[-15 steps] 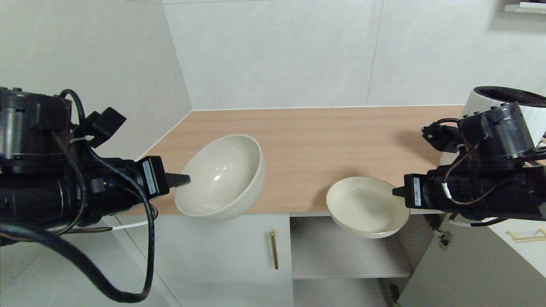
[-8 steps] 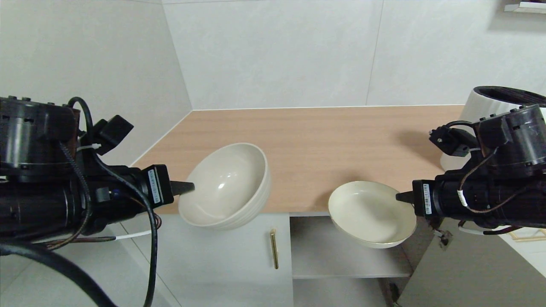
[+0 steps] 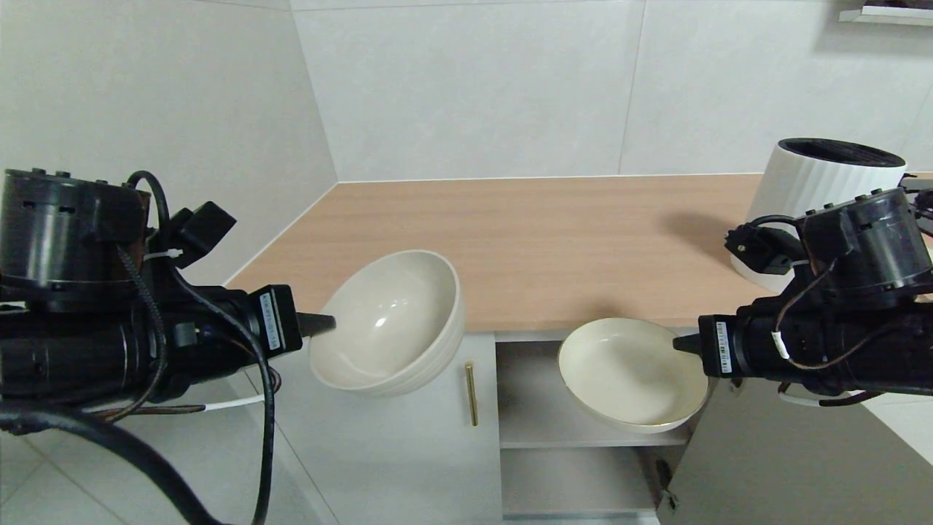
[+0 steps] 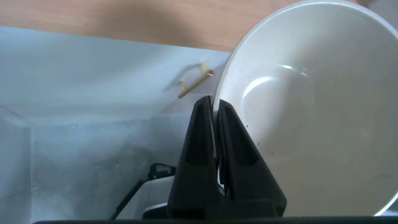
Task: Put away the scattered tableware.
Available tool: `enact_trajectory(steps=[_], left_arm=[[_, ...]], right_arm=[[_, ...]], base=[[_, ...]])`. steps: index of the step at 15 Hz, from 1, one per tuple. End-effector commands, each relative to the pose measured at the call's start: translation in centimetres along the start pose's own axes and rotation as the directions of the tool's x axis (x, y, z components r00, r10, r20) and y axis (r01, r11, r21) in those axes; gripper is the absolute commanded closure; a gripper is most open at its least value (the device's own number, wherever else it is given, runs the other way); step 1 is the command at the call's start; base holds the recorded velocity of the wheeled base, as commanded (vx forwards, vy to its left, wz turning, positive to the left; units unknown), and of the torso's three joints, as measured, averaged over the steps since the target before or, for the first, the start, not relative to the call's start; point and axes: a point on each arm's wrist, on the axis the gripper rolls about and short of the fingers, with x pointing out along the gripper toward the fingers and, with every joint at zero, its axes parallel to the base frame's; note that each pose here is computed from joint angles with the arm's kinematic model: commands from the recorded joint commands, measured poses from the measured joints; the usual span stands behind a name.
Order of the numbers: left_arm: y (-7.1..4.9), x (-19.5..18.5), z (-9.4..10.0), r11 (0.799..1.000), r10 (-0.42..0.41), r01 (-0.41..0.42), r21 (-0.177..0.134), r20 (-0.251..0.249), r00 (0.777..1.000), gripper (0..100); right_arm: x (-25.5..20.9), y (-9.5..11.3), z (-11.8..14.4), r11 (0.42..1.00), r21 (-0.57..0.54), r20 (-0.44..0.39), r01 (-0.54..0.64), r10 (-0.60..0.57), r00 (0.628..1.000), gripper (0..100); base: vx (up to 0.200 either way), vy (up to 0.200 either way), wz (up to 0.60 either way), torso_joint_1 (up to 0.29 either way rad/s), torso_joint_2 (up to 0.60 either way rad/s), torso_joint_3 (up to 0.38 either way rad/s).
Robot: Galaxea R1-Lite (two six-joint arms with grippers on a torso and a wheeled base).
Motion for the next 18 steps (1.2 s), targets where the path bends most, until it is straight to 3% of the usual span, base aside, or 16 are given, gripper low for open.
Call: enact_trajectory(steps=[1,13,18], left_arm=[[0.0,0.2,-0.1,1.0,0.0,0.0,0.0,-0.007,1.0,100],[0.0,0.4,-0.3,1.0,0.002,-0.002,0.002,-0.017,1.0,100],[0.0,0.5,-0.3,1.0,0.001,-0.001,0.003,-0.019,1.0,100]], right_arm=[[0.4,0.1,-0.1,1.0,-0.001,-0.008,0.001,-0.001,1.0,100],[2.5,0.0,-0.5,1.0,-0.001,-0.032,0.015,-0.015,0.999,100],[2.5,0.0,-0.5,1.0,-0.001,-0.031,0.017,-0.017,0.999,100]], base=[[0.0,0.0,0.0,0.0,0.0,0.0],[0.0,0.0,0.0,0.0,0.0,0.0],[0.0,0.0,0.0,-0.146,0.38,0.228]])
